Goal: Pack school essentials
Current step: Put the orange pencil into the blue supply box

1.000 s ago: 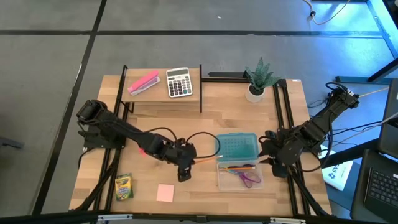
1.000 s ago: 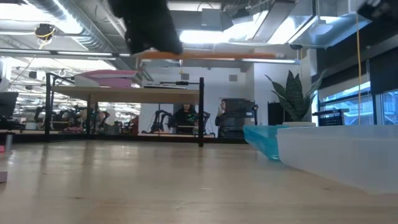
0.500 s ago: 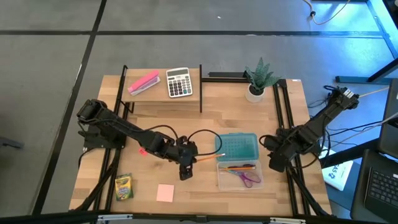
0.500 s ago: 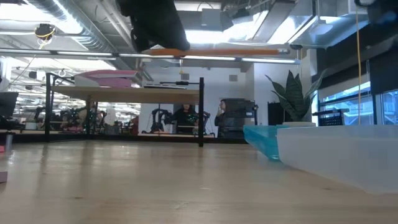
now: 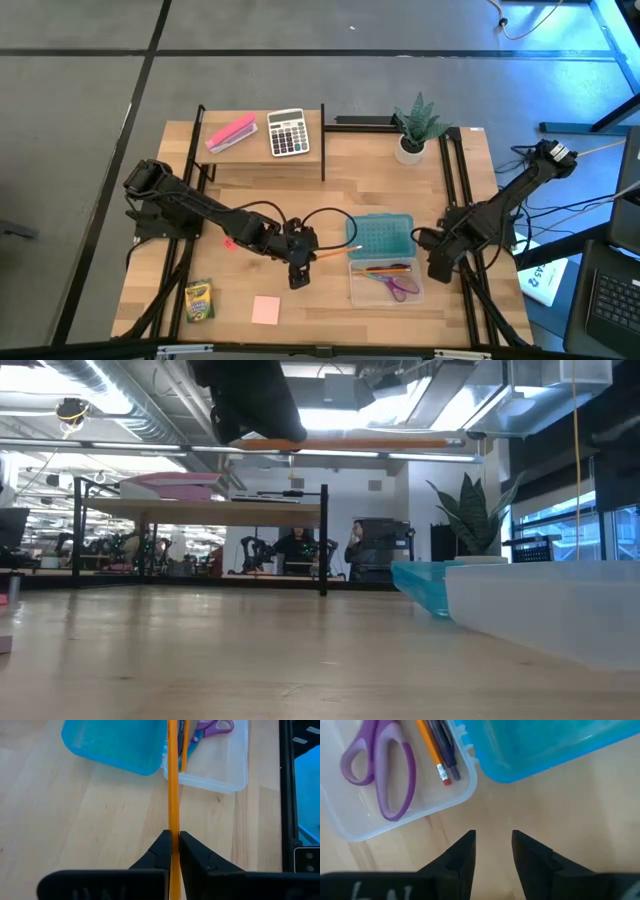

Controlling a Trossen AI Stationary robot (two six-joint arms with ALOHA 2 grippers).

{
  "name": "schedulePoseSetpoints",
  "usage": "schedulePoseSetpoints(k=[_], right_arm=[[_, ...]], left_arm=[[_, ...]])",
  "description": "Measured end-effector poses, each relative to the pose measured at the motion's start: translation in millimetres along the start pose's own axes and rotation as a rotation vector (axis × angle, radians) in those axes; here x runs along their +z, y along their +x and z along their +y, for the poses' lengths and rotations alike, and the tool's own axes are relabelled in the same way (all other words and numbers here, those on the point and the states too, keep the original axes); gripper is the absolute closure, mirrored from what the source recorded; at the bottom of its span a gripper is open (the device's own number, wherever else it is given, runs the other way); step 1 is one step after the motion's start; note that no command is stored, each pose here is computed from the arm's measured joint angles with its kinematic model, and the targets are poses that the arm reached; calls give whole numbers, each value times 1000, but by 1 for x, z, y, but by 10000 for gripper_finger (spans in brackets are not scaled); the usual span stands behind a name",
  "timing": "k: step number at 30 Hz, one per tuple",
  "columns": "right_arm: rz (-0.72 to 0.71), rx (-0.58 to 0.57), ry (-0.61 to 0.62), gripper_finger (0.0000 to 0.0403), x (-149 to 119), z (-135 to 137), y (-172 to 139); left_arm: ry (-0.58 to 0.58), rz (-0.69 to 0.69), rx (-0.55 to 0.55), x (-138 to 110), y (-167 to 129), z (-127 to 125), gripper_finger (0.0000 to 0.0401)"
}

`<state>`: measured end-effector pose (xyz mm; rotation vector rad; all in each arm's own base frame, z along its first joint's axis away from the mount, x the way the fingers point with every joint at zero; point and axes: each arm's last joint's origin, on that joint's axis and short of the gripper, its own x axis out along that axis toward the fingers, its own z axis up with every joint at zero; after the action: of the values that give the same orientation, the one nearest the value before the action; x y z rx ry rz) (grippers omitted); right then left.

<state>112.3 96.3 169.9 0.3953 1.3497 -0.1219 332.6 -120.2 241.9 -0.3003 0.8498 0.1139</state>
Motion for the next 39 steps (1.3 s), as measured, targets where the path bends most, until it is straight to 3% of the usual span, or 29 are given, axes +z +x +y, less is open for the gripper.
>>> schedulePoseSetpoints(k=[7, 14, 27, 39], right_arm=[[1, 87, 3, 274, -5, -5, 22], [-71, 196, -6, 274, -3, 0, 29], [-268, 301, 15, 274, 7, 2, 37], [-250, 334, -24, 274, 21, 22, 6]], left_arm=[[0, -1, 1, 0, 0, 0, 387], [0, -1, 2, 0, 0, 0, 387], [0, -6, 9, 0, 0, 0, 387], [72, -133, -56, 15, 0, -3, 387]])
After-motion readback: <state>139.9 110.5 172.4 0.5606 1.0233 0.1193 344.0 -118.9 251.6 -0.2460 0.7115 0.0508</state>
